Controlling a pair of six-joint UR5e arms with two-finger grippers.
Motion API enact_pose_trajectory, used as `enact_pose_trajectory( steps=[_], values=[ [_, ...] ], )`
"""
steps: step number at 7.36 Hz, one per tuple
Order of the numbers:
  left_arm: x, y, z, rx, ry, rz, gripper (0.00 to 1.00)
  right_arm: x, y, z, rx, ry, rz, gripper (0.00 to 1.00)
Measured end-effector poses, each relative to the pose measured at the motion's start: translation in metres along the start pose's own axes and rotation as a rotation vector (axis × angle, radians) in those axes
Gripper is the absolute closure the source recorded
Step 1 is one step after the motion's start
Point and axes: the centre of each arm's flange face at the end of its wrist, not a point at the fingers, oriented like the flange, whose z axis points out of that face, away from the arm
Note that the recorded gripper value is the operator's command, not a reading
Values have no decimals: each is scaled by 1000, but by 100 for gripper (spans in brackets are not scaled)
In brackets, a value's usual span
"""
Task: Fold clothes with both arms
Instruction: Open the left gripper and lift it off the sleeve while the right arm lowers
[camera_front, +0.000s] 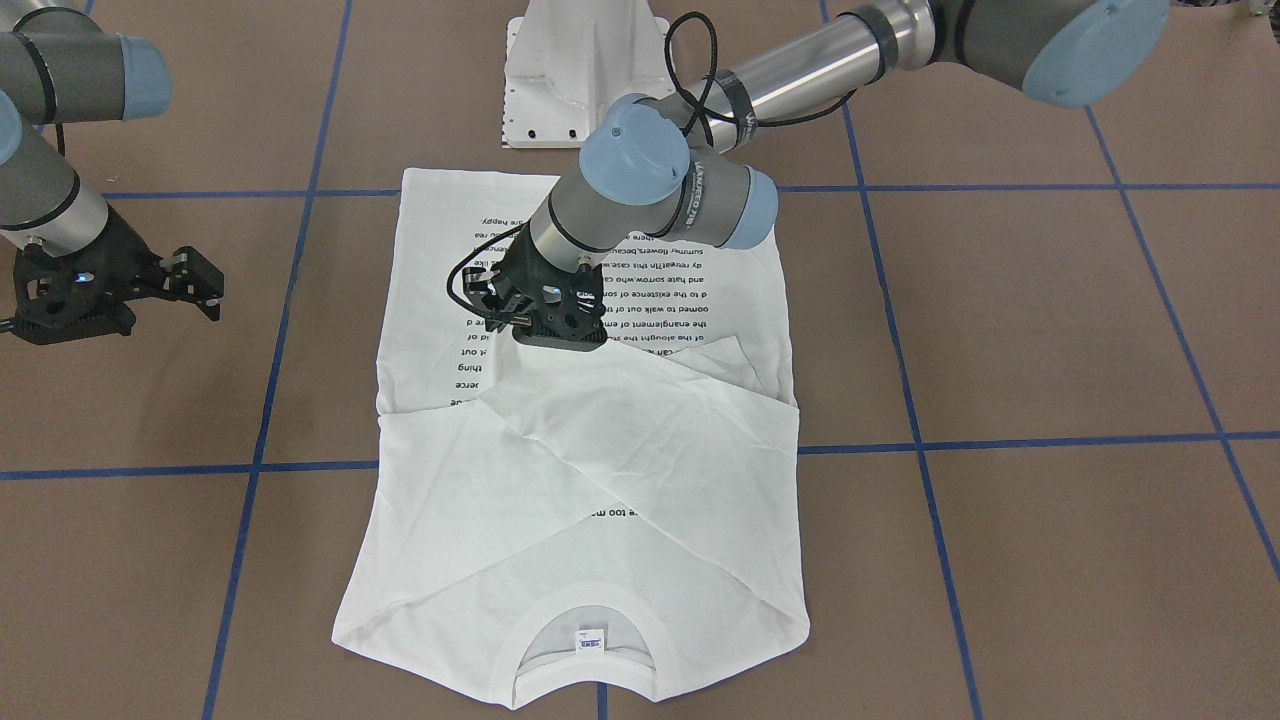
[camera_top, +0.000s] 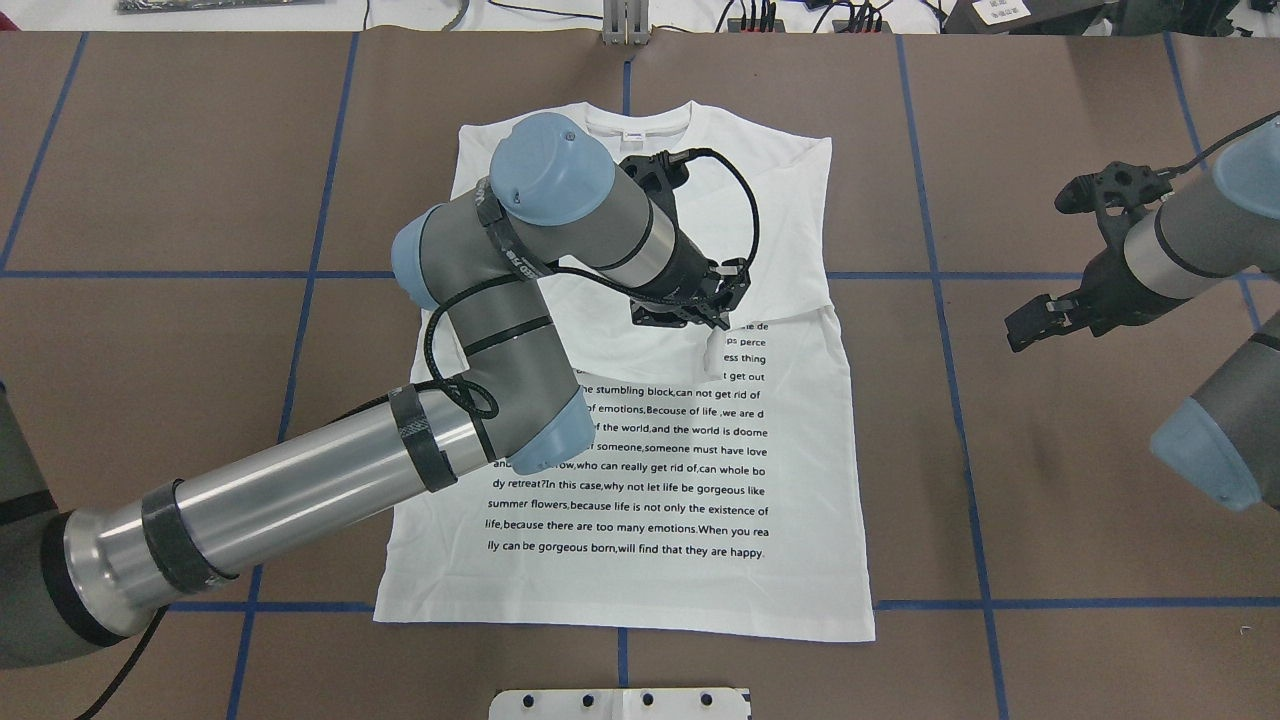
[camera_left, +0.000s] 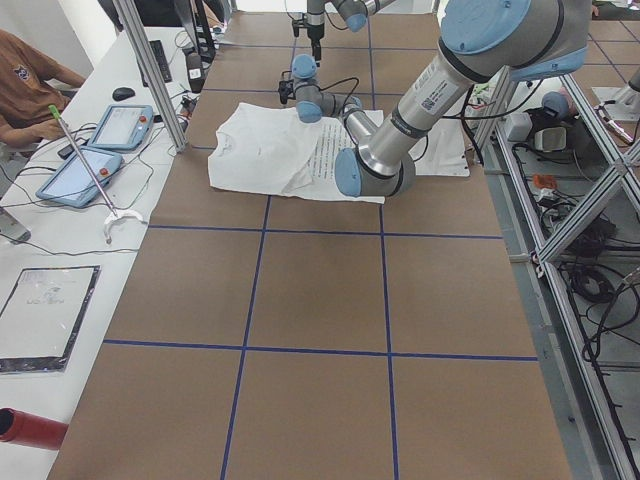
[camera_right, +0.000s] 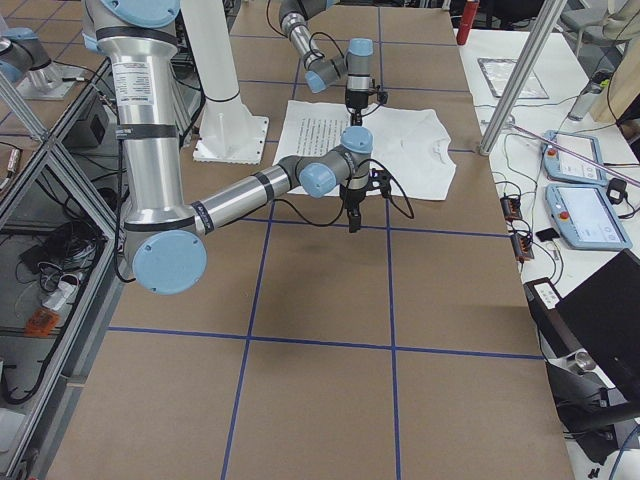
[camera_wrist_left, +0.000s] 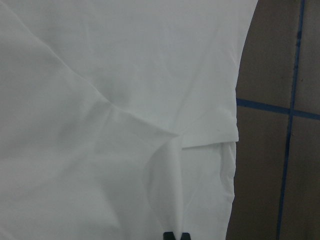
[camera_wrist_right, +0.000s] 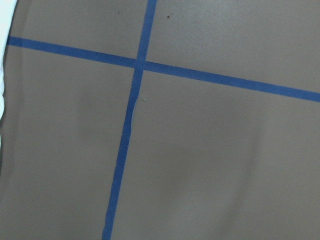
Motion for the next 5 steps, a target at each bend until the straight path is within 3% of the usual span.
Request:
enact_pose_trajectory(
  steps=[2,3,4,5],
  values=[
    [2,10,7,-6,2,6,100,2,0,2,-4,4,3,0],
    [3,13,9,-6,5,9,63,3,0,3,-4,5,3,0],
    [3,14,9,-7,8,12,1,3,0,3,-5,6,4,0],
    [4,18,10,-9,23,22,0,3,-1,4,-6,6,5,0]
  ],
)
